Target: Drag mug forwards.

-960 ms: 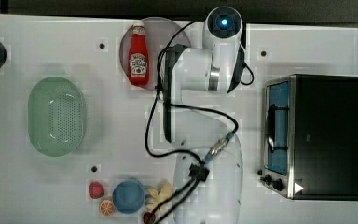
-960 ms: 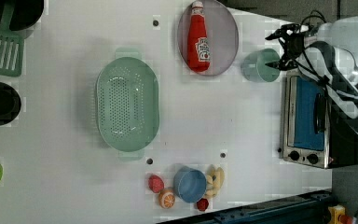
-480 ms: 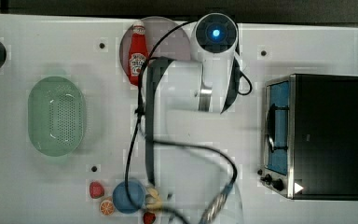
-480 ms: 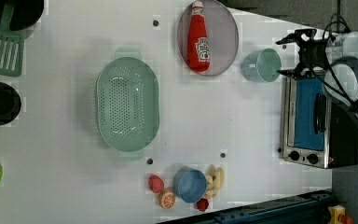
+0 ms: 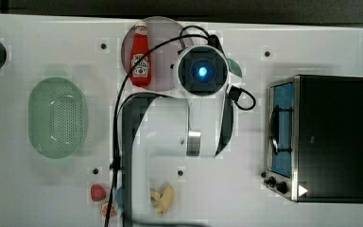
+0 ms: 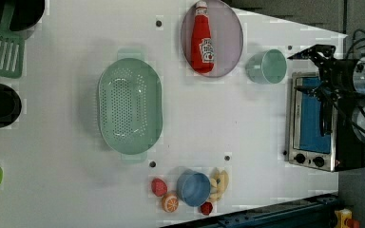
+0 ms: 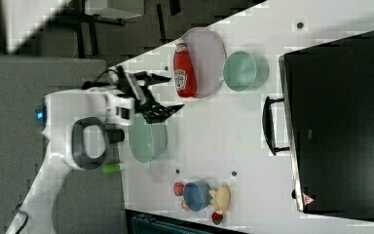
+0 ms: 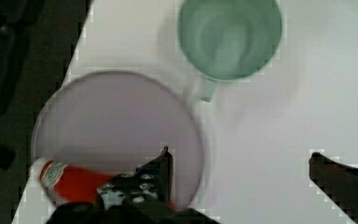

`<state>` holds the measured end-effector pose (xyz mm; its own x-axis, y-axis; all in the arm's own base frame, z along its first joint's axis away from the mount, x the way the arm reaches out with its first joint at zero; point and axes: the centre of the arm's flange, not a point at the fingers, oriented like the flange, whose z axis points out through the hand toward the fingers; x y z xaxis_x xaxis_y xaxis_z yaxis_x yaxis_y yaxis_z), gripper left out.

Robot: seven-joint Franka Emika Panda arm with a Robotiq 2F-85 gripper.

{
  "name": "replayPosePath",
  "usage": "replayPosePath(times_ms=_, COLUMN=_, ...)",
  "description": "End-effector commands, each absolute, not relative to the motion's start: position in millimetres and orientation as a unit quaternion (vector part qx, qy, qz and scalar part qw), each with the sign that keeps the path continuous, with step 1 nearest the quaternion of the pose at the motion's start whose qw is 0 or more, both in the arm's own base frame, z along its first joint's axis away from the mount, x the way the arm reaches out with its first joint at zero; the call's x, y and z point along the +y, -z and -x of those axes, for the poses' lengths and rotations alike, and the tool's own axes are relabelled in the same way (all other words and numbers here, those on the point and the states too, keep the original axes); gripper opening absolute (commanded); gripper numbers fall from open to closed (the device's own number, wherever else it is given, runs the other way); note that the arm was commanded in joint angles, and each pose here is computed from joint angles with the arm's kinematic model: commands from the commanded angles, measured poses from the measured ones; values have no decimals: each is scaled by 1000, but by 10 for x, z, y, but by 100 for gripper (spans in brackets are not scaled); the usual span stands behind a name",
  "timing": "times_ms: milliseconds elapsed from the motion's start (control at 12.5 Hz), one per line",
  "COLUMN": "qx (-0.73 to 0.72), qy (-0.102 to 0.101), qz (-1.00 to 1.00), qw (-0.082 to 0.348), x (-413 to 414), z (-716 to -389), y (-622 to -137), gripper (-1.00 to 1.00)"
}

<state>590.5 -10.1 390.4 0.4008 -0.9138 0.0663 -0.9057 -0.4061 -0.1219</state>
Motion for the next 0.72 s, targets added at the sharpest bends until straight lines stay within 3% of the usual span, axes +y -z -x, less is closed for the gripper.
replayPosePath(times_ms=80, qx=502, qy=63, qz=862, qw=27, x=-361, z=-5576, y=-4329, gripper=100)
replayPosePath(times_ms=320, qx=487, qy=-1, qz=873, qw=3, x=-349, z=-5156, y=-4743, gripper=100)
replayPosePath(times_ms=560, qx=482, qy=-7, qz=876, qw=7, x=-298, z=-4830, y=-5186, gripper=100)
replayPosePath(times_ms=720, qx=479, qy=7, qz=878, qw=18, x=-275, z=-4642, y=-5458, gripper=100)
